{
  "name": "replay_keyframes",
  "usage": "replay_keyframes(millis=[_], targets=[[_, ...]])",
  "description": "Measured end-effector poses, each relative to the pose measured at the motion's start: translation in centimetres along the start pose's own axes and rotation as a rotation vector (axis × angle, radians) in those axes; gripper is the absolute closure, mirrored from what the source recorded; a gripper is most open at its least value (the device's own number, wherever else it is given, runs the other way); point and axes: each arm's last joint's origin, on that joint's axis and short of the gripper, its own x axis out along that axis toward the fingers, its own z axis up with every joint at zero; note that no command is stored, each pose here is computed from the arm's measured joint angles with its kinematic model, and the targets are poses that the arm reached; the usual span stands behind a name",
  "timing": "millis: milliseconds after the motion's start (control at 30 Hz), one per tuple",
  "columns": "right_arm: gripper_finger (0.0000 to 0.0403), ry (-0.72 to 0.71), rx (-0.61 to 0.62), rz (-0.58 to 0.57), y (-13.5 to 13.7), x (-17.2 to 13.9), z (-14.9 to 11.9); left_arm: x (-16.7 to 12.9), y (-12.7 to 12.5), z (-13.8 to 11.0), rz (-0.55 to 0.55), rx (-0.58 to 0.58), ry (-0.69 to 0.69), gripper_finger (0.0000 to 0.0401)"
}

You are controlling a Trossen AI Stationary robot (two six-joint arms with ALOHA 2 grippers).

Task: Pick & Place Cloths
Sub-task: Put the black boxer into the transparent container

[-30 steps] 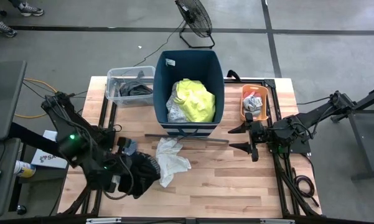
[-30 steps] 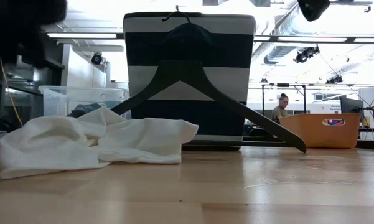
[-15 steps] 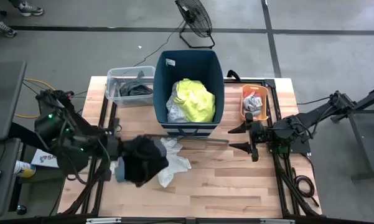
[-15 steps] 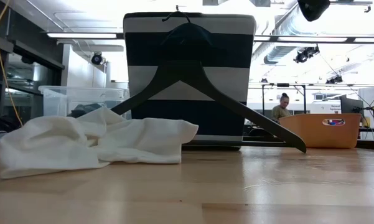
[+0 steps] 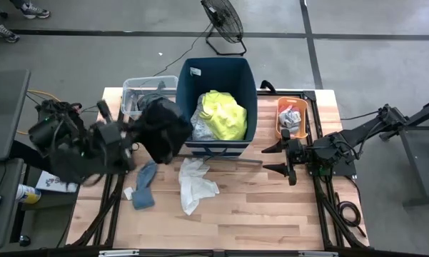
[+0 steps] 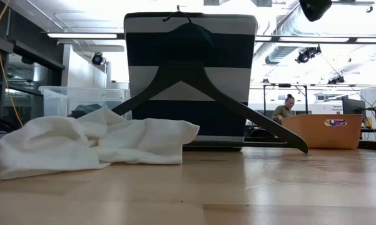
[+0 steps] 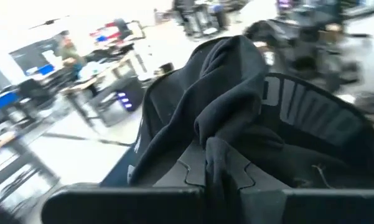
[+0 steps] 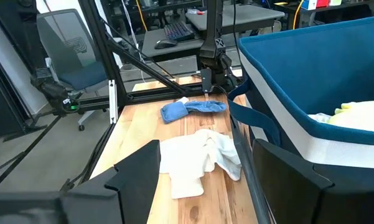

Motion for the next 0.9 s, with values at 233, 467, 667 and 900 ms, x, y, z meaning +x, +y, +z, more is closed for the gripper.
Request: replay_keyframes(millis=[233,467,667,900], targets=[[0.0156,0.0,0.0,0.0,0.0,0.0,0.0,3.3,3.3,0.0,0.148,-0.062,0.089,0.0401],[0.0156,0.0,0.0,0.0,0.0,0.0,0.0,6.4,6.5,-0.5,0.311,-0.117,0.188,0.0401],[0.0156,0.0,0.0,0.0,0.0,0.0,0.0,8.4,9.1,-1.5,0.423,-0.184,0.282,0.0401],[0.0156,0.0,0.0,0.0,0.0,0.0,0.0,9.9,11.8,-3.6,0.585,-0.254,0.457,0.0401]])
